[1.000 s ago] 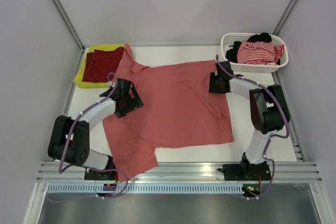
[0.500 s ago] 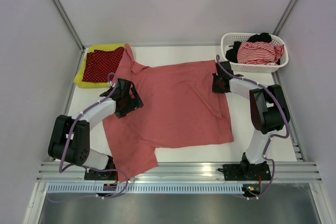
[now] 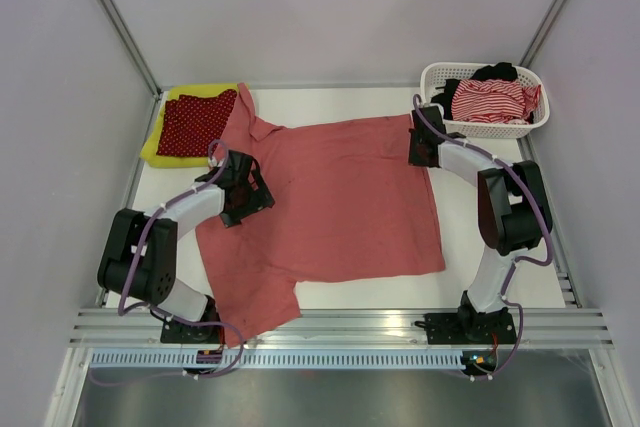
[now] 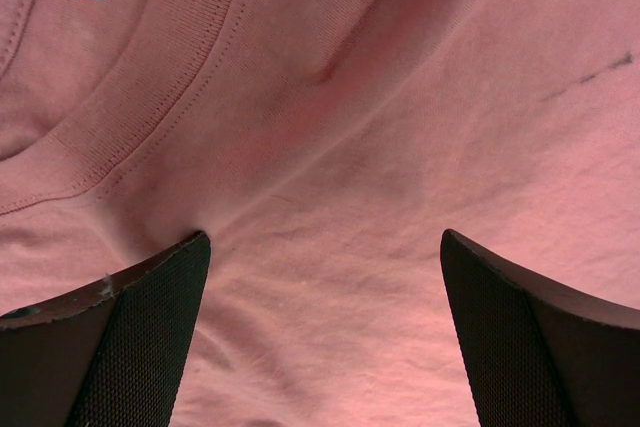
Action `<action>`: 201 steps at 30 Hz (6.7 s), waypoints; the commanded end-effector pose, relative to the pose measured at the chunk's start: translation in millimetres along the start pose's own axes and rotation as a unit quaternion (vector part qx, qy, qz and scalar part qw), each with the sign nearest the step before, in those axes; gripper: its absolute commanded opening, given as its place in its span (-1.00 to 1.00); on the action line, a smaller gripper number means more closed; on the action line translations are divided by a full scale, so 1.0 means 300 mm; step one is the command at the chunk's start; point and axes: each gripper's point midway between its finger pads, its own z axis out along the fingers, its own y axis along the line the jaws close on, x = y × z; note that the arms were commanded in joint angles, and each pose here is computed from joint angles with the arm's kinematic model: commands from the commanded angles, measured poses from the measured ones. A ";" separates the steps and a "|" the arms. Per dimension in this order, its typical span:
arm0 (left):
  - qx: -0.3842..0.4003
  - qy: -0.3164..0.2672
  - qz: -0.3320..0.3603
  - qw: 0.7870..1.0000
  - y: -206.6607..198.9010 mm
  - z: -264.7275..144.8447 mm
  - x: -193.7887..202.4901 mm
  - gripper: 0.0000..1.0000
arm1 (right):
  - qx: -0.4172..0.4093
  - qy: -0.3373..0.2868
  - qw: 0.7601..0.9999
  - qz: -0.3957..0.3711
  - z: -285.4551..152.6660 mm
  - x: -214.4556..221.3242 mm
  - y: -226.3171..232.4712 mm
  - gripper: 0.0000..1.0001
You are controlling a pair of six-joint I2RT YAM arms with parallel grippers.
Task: Fold and stack the mixed laundry pile
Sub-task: Fold the T-shirt at the center of the board.
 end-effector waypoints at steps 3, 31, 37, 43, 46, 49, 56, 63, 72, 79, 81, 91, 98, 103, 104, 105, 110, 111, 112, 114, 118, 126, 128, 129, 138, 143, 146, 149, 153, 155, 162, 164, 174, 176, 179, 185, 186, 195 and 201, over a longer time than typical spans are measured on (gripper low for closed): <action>0.013 -0.009 0.010 1.000 -0.032 0.010 -0.033 0.99 | 0.046 -0.013 0.999 -0.002 -0.007 -0.076 -0.058 -0.99; 0.081 -0.044 0.004 0.996 -0.124 -0.123 -0.110 0.99 | -0.123 -0.024 0.992 -0.012 -0.082 -0.174 0.210 0.96; 0.069 -0.041 0.006 0.997 -0.116 -0.100 -0.109 0.99 | -0.118 -0.002 0.993 -0.022 0.036 -0.179 0.248 0.96; 0.052 -0.029 0.006 0.998 -0.098 -0.064 -0.091 0.99 | -0.088 0.012 0.996 -0.031 0.176 -0.176 0.252 0.96; 0.041 -0.027 0.007 0.999 -0.087 -0.046 -0.089 0.99 | -0.053 0.007 0.998 -0.033 0.239 -0.189 0.228 0.96; 0.031 -0.025 0.006 0.999 -0.075 -0.032 -0.084 0.99 | -0.028 0.003 0.999 -0.021 0.295 -0.204 0.203 0.96; 0.011 -0.015 0.007 1.000 -0.051 0.004 -0.066 0.99 | 0.005 -0.012 1.000 0.003 0.338 -0.236 0.153 0.96; 0.001 -0.010 0.008 1.000 -0.058 0.039 -0.076 0.99 | -0.031 -0.042 0.998 -0.030 0.261 -0.327 0.179 0.96; -0.003 -0.013 0.002 1.000 -0.104 0.096 -0.127 0.99 | -0.070 -0.105 0.992 -0.022 -0.062 -0.370 0.247 0.96; -0.007 -0.001 0.006 1.000 -0.084 0.104 -0.093 0.99 | -0.084 -0.032 0.995 0.041 -0.221 0.061 0.193 0.96; -0.005 0.006 0.007 1.000 -0.083 0.104 -0.077 0.99 | -0.094 -0.005 0.993 0.067 -0.231 0.165 0.199 0.96; 0.014 0.024 0.015 0.999 -0.135 0.148 -0.079 0.99 | -0.054 0.069 0.992 0.092 -0.121 0.381 0.100 0.96; 0.048 0.037 0.036 0.998 -0.253 0.183 -0.105 0.99 | 0.002 0.064 0.988 0.140 -0.057 0.322 -0.076 0.96; 0.082 0.029 0.059 0.994 -0.358 0.170 -0.133 0.99 | 0.025 0.046 0.986 0.160 -0.050 0.248 -0.170 0.96; 0.090 0.033 0.066 0.993 -0.379 0.174 -0.132 0.99 | 0.025 0.043 0.985 0.163 -0.051 0.233 -0.184 0.96; 0.101 0.028 0.073 0.992 -0.416 0.162 -0.149 0.99 | 0.017 0.038 0.986 0.164 -0.056 0.213 -0.177 0.96; 0.130 0.019 0.085 0.988 -0.435 0.020 -0.124 0.99 | -0.042 0.003 0.984 0.171 -0.149 0.125 -0.121 0.96; 0.131 0.016 0.087 0.987 -0.424 -0.011 -0.106 0.99 | -0.047 -0.013 0.984 0.174 -0.186 0.108 -0.124 0.96; 0.122 -0.001 0.083 0.989 -0.395 -0.046 -0.111 0.99 | -0.047 -0.020 0.982 0.181 -0.208 0.105 -0.128 0.96; 0.101 -0.005 0.062 0.993 -0.296 -0.139 -0.062 0.99 | -0.042 -0.042 0.980 0.190 -0.265 0.100 -0.146 0.96; 0.010 0.029 0.008 0.999 -0.046 -0.231 0.092 0.99 | -0.018 -0.069 0.973 0.220 -0.339 0.117 -0.196 0.96; -0.013 0.200 -0.039 0.979 0.165 -0.264 0.494 0.99 | -0.007 -0.081 0.970 0.227 -0.376 0.141 -0.222 0.96; -0.019 0.217 -0.040 0.975 0.172 -0.262 0.535 0.99 | -0.004 -0.078 0.971 0.226 -0.370 0.149 -0.224 0.96; -0.023 0.222 -0.035 0.974 0.169 -0.266 0.554 0.99 | -0.004 -0.074 0.972 0.225 -0.365 0.155 -0.223 0.96; -0.037 0.222 -0.058 0.973 0.188 -0.251 0.642 0.72 | -0.002 -0.065 0.973 0.221 -0.355 0.164 -0.222 0.96; -0.044 0.193 -0.070 0.978 0.190 -0.242 0.615 0.10 | 0.004 -0.070 0.971 0.227 -0.373 0.174 -0.233 0.96; -0.047 0.188 -0.066 0.979 0.186 -0.238 0.604 -0.48 | 0.018 -0.073 0.969 0.236 -0.389 0.187 -0.255 0.96; -0.040 0.186 -0.057 0.980 0.179 -0.238 0.599 -0.95 | 0.050 -0.072 0.961 0.262 -0.417 0.222 -0.298 0.96; 0.001 0.190 -0.035 0.981 0.138 -0.271 0.587 -0.95 | 0.109 -0.032 0.949 0.295 -0.468 0.352 -0.375 0.96; 0.031 0.190 -0.028 0.981 0.113 -0.298 0.581 -0.95 | 0.120 -0.019 0.941 0.317 -0.485 0.398 -0.395 0.96; 0.062 0.217 -0.002 0.974 0.115 -0.370 0.607 -0.95 | 0.089 0.036 0.921 0.377 -0.456 0.572 -0.336 0.92; 0.072 0.224 0.003 0.972 0.112 -0.394 0.611 -0.95 | 0.090 0.039 0.919 0.381 -0.435 0.583 -0.334 0.78; 0.110 0.207 0.027 0.972 0.076 -0.488 0.563 -0.95 | 0.077 0.061 0.918 0.384 -0.339 0.618 -0.315 -0.40; 0.118 0.210 0.028 0.970 0.072 -0.502 0.565 -0.95 | 0.080 0.061 0.919 0.382 -0.347 0.629 -0.320 -0.81; 0.127 0.219 0.029 0.967 0.076 -0.531 0.575 -0.95 | 0.069 0.041 0.918 0.389 -0.394 0.603 -0.321 -0.99; 0.160 0.241 0.032 0.957 0.075 -0.609 0.598 -0.95 | 0.076 0.017 0.917 0.391 -0.559 0.581 -0.353 -0.99; 0.175 0.249 0.035 0.952 0.068 -0.630 0.606 -0.95 | 0.074 0.020 0.917 0.391 -0.578 0.586 -0.351 -0.99; 0.184 0.270 0.036 0.945 0.103 -0.730 0.625 -0.95 | 0.054 0.029 0.924 0.378 -0.728 0.594 -0.341 -0.99; 0.241 0.267 0.038 0.932 0.067 -0.838 0.608 -0.95 | 0.104 0.050 0.933 0.342 -0.765 0.606 -0.392 -0.99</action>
